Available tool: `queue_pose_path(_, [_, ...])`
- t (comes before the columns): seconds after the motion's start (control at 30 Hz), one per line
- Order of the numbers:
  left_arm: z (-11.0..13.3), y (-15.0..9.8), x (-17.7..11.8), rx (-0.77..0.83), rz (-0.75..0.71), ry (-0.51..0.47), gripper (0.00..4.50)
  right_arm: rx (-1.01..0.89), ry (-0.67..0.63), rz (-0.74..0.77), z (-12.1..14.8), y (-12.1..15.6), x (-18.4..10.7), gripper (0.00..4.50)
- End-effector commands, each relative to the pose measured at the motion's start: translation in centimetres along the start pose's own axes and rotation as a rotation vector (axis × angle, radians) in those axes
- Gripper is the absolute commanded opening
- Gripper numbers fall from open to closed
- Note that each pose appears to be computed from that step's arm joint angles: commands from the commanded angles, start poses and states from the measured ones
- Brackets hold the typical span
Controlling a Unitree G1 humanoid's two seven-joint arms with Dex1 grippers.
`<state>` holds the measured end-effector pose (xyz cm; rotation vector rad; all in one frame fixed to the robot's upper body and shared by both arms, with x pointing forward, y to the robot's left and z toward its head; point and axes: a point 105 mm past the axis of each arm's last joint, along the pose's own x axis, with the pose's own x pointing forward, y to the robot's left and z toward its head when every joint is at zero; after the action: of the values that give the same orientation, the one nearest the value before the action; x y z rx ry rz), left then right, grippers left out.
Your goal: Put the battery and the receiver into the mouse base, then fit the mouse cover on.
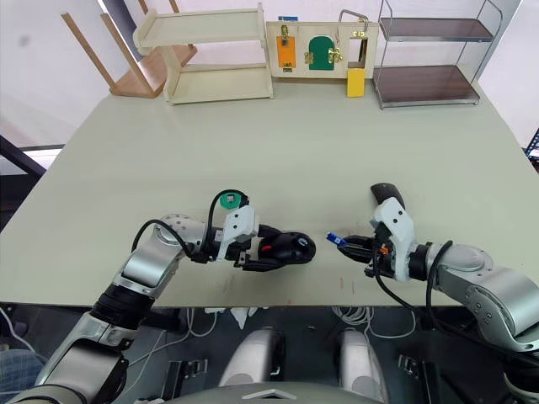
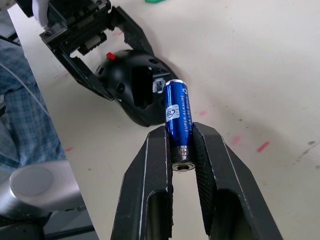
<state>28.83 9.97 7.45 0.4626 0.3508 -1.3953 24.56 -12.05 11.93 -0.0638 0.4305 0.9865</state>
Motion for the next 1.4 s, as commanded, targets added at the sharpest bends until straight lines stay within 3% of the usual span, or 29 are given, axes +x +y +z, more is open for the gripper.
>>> queue_pose_path(0.03, [-2.2,-0.2,0.6,-0.061,0.016,0.066,2.91,0.038,0.014,0.047,0.8,1.8,1.5,0.09])
queue_pose_path(0.4, [-2.0,-0.3,0.6,-0.056,0.013,0.067,2.91,0.069,0.164,0.044,0.7,2.2,4.4,0.09])
queue_pose_path(0.67, [-1.8,-0.4,0.8,-0.061,0.011,0.075,2.91,0.083,0.258,0.024,0.1,2.0,4.7,0.09])
queue_pose_path(1.4, [-1.7,-0.6,0.9,-0.061,-0.005,0.164,2.91,0.073,0.329,0.042,1.0,2.7,6.0,0.09])
